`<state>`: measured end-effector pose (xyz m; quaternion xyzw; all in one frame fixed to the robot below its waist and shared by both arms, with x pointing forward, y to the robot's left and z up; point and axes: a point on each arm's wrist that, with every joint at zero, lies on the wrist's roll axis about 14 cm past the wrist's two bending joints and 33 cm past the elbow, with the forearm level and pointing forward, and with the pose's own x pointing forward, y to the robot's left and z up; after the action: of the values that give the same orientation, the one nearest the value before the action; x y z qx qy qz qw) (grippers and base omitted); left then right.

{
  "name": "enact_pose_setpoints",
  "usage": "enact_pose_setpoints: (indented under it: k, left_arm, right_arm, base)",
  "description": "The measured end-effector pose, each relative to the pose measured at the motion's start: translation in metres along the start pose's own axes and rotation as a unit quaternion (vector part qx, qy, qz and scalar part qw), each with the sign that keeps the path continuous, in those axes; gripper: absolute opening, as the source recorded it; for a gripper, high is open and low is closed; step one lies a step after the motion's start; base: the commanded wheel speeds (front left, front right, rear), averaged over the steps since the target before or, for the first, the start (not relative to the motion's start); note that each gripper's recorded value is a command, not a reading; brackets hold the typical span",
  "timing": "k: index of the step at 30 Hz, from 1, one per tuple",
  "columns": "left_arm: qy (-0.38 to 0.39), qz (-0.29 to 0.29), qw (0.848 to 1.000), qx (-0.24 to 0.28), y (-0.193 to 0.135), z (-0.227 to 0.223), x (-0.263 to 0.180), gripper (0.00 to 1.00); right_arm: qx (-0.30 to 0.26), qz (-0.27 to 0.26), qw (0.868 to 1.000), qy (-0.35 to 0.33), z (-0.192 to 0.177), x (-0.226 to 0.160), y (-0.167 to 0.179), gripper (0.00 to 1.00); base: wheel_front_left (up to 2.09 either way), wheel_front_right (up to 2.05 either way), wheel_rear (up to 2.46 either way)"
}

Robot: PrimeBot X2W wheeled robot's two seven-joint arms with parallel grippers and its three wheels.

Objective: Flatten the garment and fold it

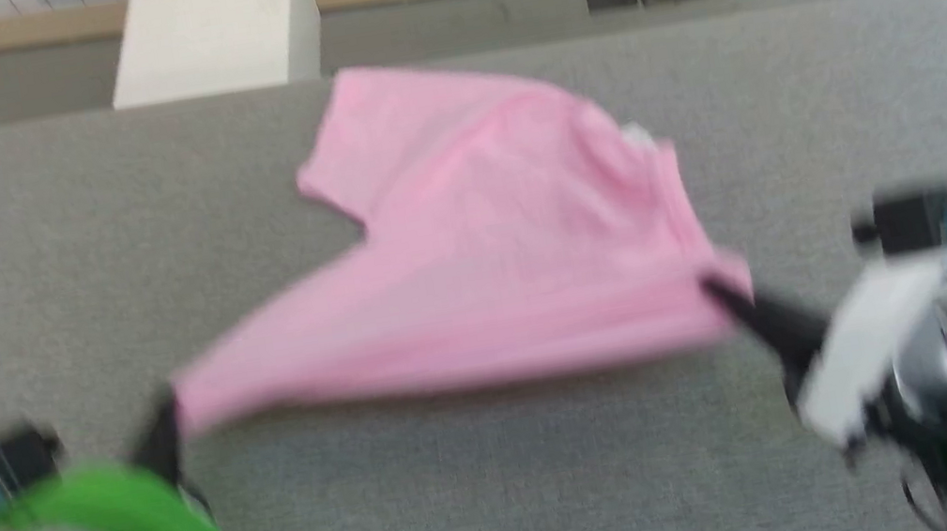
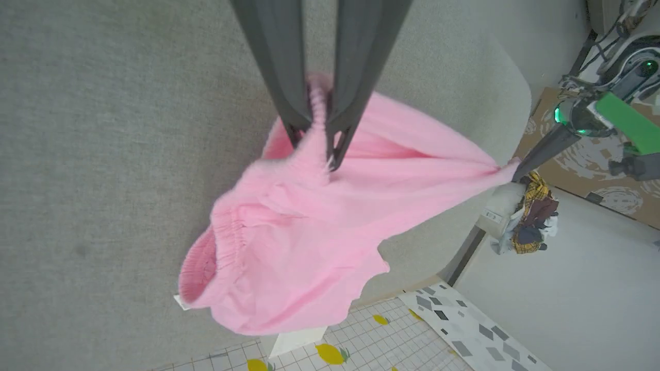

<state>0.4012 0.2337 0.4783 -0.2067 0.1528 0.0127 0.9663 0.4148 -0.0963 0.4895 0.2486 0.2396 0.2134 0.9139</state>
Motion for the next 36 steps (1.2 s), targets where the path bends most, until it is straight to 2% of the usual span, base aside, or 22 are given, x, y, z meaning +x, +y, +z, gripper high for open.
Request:
enact_pose_setpoints:
  k: [6, 11, 13, 16, 20, 26, 32, 36]
  left_arm:
    - [0.102, 0.054, 0.993, -0.014, 0.02, -0.065, -0.063, 0.0]
    - [0.141, 0.079, 0.986, -0.032, 0.025, -0.086, -0.099, 0.0]
    - [0.13, 0.078, 0.988, -0.039, 0.023, -0.079, -0.101, 0.0]
    - [0.107, 0.068, 0.991, -0.035, 0.018, -0.064, -0.095, 0.0]
    - [0.06, 0.021, 0.998, -0.017, -0.005, -0.027, -0.062, 0.0]
    - [0.018, -0.049, 0.997, 0.057, -0.042, 0.029, 0.009, 0.0]
    - [0.037, -0.088, 0.99, 0.108, -0.072, 0.04, 0.074, 0.0]
    - [0.065, -0.095, 0.986, 0.124, -0.079, 0.03, 0.112, 0.0]
  right_arm:
    - [0.005, -0.031, 0.994, 0.102, -0.068, -0.052, -0.006, 0.0]
    - [0.026, -0.046, 0.979, 0.198, -0.116, -0.088, -0.005, 0.0]
    - [0.035, -0.044, 0.978, 0.199, -0.116, -0.092, -0.001, 0.0]
    - [0.044, -0.039, 0.985, 0.161, -0.095, -0.087, 0.003, 0.0]
    - [0.024, -0.046, 0.992, 0.116, -0.061, -0.072, -0.001, 0.0]
    - [-0.005, -0.059, 0.996, 0.072, -0.021, -0.043, -0.01, 0.0]
    - [-0.003, -0.086, 0.994, 0.067, -0.01, -0.021, -0.035, 0.0]
    - [0.009, -0.096, 0.993, 0.064, -0.011, -0.008, -0.05, 0.0]
  base:
    - [0.0, 0.0, 0.0]
    - [0.0, 0.0, 0.0]
    - [0.0, 0.0, 0.0]
    - [0.0, 0.0, 0.0]
    - [0.0, 0.0, 0.0]
    - [0.0, 0.0, 0.0]
    - [0.0, 0.0, 0.0]
    - [0.0, 0.0, 0.0]
